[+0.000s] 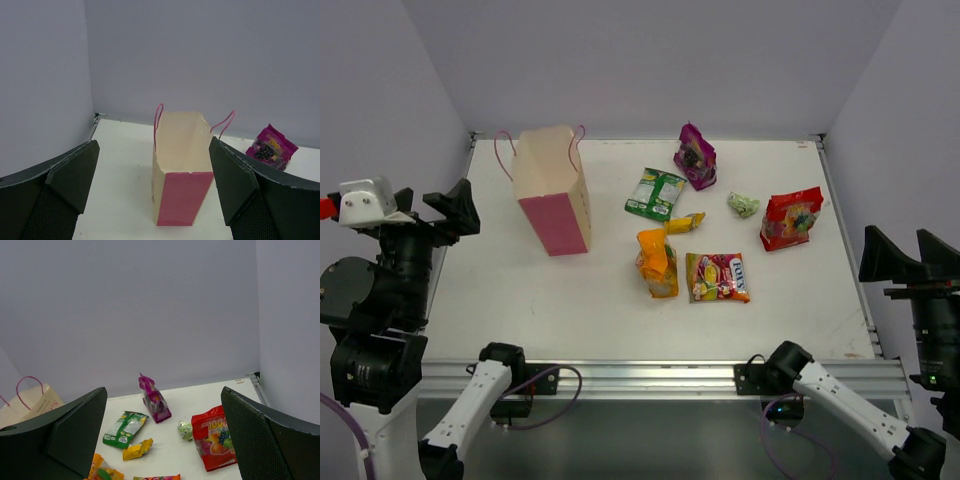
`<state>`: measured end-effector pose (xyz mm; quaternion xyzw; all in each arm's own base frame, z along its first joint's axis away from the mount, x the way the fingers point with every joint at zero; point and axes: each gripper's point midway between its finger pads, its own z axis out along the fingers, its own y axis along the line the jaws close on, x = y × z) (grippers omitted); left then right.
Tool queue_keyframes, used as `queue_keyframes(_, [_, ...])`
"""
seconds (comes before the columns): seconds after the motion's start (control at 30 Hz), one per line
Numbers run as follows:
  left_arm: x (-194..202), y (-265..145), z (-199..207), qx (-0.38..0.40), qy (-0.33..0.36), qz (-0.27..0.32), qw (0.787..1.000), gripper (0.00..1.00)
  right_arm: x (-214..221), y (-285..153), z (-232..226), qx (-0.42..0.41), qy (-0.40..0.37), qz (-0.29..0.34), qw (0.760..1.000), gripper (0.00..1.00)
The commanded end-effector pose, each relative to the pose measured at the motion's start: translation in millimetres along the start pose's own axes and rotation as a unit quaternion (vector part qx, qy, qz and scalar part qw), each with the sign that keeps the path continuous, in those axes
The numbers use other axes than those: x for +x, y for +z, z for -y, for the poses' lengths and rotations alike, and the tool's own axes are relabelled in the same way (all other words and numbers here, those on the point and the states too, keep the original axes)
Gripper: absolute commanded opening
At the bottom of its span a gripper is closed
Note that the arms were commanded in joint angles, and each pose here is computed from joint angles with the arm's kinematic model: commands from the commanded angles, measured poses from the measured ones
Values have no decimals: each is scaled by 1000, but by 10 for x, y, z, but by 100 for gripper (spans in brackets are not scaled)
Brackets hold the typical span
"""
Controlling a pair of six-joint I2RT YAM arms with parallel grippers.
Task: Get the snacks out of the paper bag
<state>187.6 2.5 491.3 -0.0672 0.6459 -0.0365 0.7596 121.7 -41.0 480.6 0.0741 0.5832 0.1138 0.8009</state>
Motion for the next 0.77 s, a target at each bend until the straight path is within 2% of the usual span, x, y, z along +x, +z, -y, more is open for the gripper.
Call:
queue_keyframes(0.0, [140,-13,-195,-48,23,-13,998,100,-14,-25,106,19,-13,7,1000,99])
queue_keyframes(0.3, [265,36,-120,-28,18,-24,999,100,24,-87,164,22,-7,11,1000,99])
queue_keyframes(0.73, [453,171,55,12,12,-54,998,100,198,-2,-21,-2,10,-9,1000,99])
